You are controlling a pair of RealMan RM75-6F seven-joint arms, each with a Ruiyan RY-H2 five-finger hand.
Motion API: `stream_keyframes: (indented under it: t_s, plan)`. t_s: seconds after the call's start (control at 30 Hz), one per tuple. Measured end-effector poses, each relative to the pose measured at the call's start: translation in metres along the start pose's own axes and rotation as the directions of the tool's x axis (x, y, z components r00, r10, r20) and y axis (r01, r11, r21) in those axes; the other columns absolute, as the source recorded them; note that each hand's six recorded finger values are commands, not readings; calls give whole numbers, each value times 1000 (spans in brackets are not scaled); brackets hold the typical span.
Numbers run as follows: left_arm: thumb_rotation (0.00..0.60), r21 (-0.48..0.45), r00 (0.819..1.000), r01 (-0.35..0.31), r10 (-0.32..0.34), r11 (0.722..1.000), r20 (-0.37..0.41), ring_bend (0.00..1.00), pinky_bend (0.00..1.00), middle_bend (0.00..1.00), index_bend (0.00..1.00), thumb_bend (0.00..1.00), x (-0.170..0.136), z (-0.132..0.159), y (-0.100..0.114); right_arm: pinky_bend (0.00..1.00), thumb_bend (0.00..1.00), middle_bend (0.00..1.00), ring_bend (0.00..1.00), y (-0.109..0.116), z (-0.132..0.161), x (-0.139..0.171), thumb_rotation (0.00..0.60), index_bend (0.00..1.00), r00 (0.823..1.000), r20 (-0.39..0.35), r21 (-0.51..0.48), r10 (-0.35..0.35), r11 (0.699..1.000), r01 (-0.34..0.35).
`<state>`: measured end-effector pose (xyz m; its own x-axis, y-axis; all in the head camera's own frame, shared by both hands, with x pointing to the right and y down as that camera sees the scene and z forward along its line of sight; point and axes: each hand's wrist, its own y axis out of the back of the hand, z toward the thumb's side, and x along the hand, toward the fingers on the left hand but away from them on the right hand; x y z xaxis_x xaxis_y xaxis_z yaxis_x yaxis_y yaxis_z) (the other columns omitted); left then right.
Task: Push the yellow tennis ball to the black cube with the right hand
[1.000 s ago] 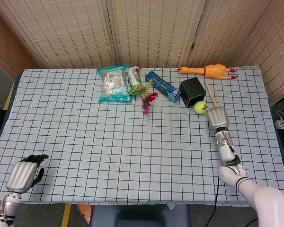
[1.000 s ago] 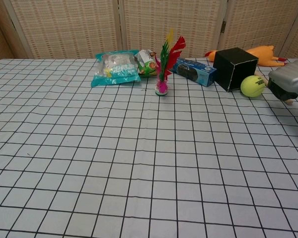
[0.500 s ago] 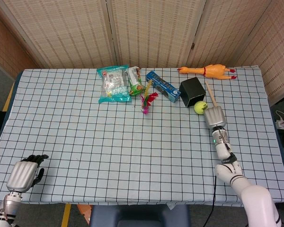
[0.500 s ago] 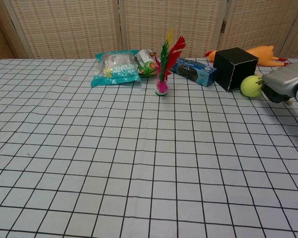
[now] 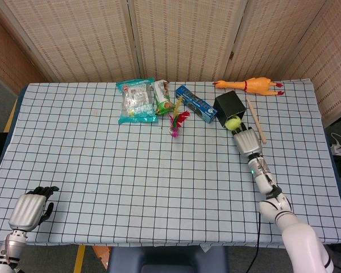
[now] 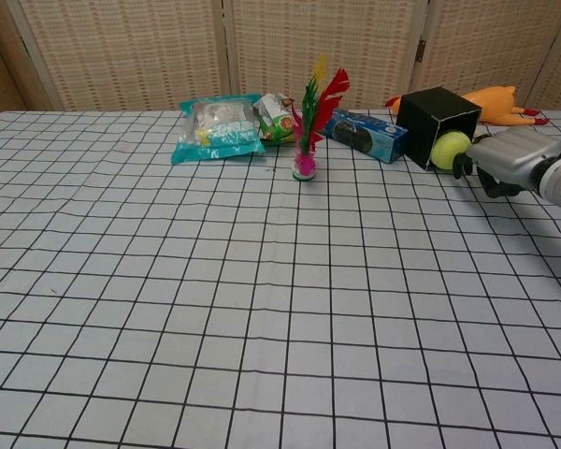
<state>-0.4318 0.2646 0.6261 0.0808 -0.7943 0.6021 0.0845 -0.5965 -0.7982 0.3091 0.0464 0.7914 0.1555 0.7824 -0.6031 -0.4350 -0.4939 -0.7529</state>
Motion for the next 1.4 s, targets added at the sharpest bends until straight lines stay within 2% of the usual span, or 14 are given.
stream_keyframes:
  t_s: [0.13,0.27,0.33,0.43,0.5,0.63,0.7,0.8,0.93,1.4]
  plan:
    - [600,-1,1000,0,0,1000,-1,312,522,367,303,524,0,0,0,329,1000,234,73,0,1,0,600,253,1000,-4,-5,-2,1000,2]
    - [600,0,1000,-2,2,1000,1,313,522,366,303,524,-1,0,0,226,1000,161,15,-1,0,-1,600,149,1000,-3,-5,3,1000,-3]
    - [600,1,1000,0,0,1000,1,313,523,367,303,525,-1,0,0,139,1000,98,0,-2,1,-2,600,51,1000,-6,-9,13,1000,-13]
    - [600,0,1000,2,-2,1000,-1,313,522,367,303,525,0,-1,-1,63,995,40,0,-3,2,-4,600,0,999,-15,-11,28,1000,-29]
    - [600,1,1000,2,-2,1000,-2,312,522,367,303,525,0,-1,-1,61,891,31,0,-2,4,-5,600,0,999,-20,-19,29,999,-30]
    - [600,1,1000,4,-4,1000,-4,313,522,367,303,525,0,-1,-1,60,494,30,0,-1,8,-7,600,0,999,-25,-54,30,998,-31]
    - [600,1,1000,6,-6,1000,-5,312,522,368,303,525,0,-2,-2,58,360,30,0,0,9,-8,600,0,999,-24,-59,28,998,-29]
    - [600,0,1000,10,-10,1000,-7,312,522,367,303,525,1,-2,-3,49,260,16,0,1,12,-8,600,0,999,-27,-78,22,997,-24]
    - [600,-1,1000,16,-16,1000,-9,312,523,367,303,524,1,-3,-4,48,221,0,0,1,15,-8,600,0,999,-34,-111,16,994,-20]
    - [600,-5,1000,3,-3,1000,-2,312,523,368,303,524,0,-1,-1,47,219,0,0,5,18,-5,600,0,998,-60,-144,-20,989,11]
